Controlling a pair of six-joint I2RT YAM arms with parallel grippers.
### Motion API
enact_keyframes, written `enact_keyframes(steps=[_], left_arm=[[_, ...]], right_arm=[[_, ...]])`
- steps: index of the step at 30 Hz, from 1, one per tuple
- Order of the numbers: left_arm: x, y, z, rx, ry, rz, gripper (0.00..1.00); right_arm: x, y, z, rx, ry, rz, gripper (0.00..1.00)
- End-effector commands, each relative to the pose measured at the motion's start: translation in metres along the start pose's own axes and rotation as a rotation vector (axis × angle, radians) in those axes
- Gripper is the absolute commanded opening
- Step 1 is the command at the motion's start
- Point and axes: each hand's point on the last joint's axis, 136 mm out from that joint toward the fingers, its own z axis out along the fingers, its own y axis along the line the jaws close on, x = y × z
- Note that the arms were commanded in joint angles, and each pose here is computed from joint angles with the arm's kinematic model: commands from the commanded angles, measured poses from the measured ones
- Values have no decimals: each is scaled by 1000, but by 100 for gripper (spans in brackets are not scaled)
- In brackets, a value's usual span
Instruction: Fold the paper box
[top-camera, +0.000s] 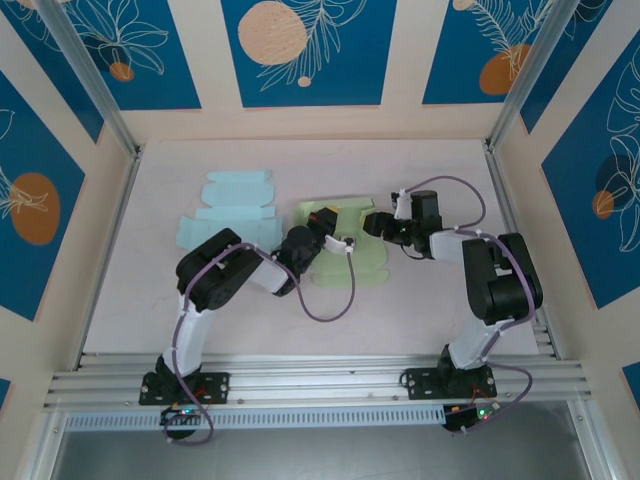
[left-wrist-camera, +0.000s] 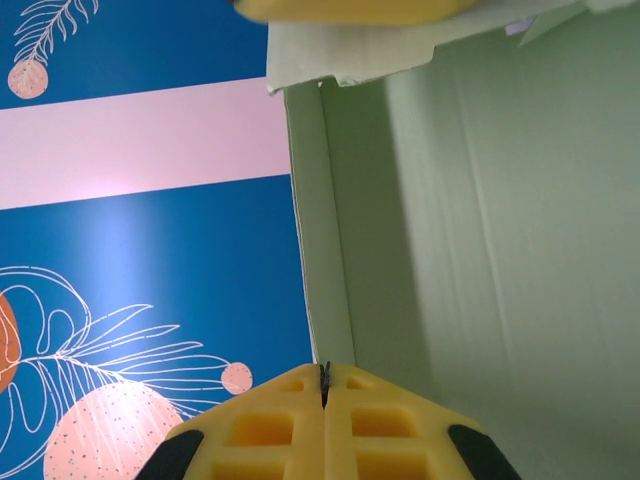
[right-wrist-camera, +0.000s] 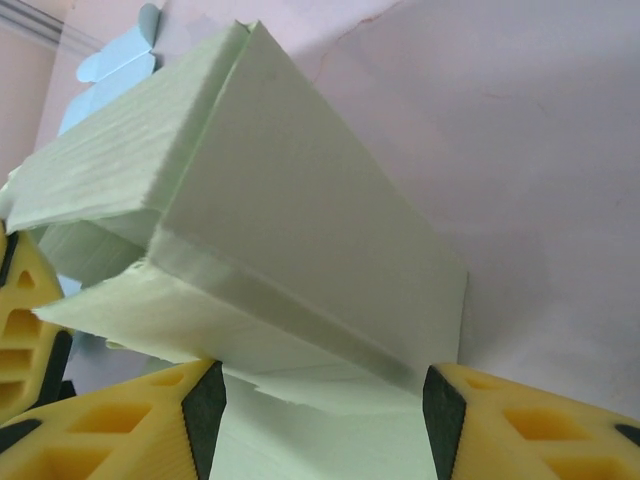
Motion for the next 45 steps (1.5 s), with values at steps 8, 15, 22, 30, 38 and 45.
enact_keyframes(steps=[8, 15, 22, 30, 38, 45], left_arm=[[-15, 7, -3, -2, -50, -35, 0], [-17, 2, -1, 24, -64, -65, 0], [-19, 3, -1, 38, -80, -90, 0], [-21, 2, 2, 78, -99, -128, 0], [-5, 49, 12, 47, -18, -374, 0], [44, 113, 25, 318, 99, -915, 18]], right_arm=[[-18, -10, 20, 174, -52, -77, 57], [-29, -15, 25, 185, -74, -85, 57], [-42, -17, 24, 185, -78, -107, 58], [-64, -16, 32, 199, -64, -164, 64], [-59, 2, 13, 156, -80, -151, 64], [-61, 18, -19, 152, -102, -141, 66]])
